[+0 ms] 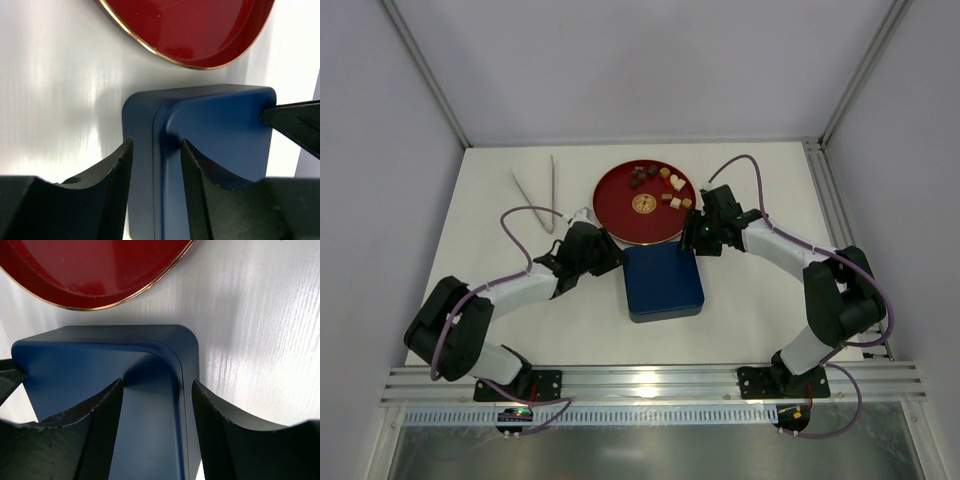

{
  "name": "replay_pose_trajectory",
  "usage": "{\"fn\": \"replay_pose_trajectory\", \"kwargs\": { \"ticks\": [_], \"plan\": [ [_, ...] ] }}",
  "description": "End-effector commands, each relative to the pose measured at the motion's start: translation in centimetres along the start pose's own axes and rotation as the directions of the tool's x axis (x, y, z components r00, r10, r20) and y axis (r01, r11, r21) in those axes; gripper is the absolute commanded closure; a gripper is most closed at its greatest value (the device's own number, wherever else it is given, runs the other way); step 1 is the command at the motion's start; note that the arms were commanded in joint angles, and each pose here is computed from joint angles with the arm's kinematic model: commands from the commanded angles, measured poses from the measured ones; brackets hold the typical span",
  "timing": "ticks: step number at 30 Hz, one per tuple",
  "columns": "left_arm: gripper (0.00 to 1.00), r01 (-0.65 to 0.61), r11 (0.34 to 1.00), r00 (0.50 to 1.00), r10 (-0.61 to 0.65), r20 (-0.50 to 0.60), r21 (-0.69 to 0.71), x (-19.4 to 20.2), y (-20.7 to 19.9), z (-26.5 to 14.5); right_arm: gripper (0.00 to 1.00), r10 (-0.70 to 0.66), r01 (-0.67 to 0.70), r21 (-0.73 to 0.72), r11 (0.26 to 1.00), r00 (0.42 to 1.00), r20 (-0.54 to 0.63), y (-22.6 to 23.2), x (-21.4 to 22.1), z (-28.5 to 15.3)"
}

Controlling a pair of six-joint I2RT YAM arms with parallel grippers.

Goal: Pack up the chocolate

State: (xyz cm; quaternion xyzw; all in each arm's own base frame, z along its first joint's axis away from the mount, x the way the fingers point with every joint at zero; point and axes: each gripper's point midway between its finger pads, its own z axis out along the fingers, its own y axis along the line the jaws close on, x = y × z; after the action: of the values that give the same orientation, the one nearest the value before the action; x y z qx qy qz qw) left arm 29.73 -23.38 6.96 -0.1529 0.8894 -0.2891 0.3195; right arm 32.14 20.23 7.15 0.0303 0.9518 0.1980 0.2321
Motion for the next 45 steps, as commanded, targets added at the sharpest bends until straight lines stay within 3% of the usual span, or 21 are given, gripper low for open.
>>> {"fn": "replay_pose_trajectory", "kwargs": {
  "ticks": [1,13,26,28,31,32,38,45],
  "plan": [
    [0.59,-0.059,0.991,0.997,0.052,-0.064,-0.118,1.4,3.2,0.8,0.41,-0.021,0.022,0.012,1.0,1.0,-0.002,-0.3,0.3,-0.1],
    [0.71,-0.057,0.973,0.988,0.023,-0.152,-0.224,5.2,8.0,1.0,0.41,-0.005,0.005,0.006,1.0,1.0,-0.017,-0.9,1.8,0.5],
    [0.87,-0.057,0.96,0.982,0.003,-0.191,-0.274,7.2,10.5,0.9,0.42,0.012,-0.012,-0.005,1.0,1.0,-0.018,-1.4,2.9,0.9],
    [0.83,-0.06,0.963,0.981,0.009,-0.192,-0.263,7.1,10.2,0.8,0.42,0.01,-0.01,-0.006,1.0,1.0,-0.014,-1.3,2.8,0.9],
    [0.7,-0.066,0.973,0.986,0.03,-0.162,-0.222,5.6,8.4,0.6,0.41,0.002,-0.002,-0.005,1.0,1.0,0.002,-1.1,2.2,0.5],
    [0.61,-0.083,0.975,0.987,0.052,-0.155,-0.205,5.0,7.7,0.5,0.38,-0.001,0.001,0.0,1.0,1.0,0.014,-1.0,1.7,0.2],
    [0.43,-0.16,0.982,0.979,0.145,-0.14,-0.097,0.8,2.6,-0.7,0.3,0.004,-0.003,-0.016,1.0,0.996,0.093,-0.5,-1.7,-1.8],
    [0.37,-0.229,0.973,0.972,0.23,-0.042,0.022,-5.6,-4.0,-4.7,0.12,0.008,0.005,-0.05,0.999,0.966,0.258,-0.5,-6.9,-7.6]
  ]
}}
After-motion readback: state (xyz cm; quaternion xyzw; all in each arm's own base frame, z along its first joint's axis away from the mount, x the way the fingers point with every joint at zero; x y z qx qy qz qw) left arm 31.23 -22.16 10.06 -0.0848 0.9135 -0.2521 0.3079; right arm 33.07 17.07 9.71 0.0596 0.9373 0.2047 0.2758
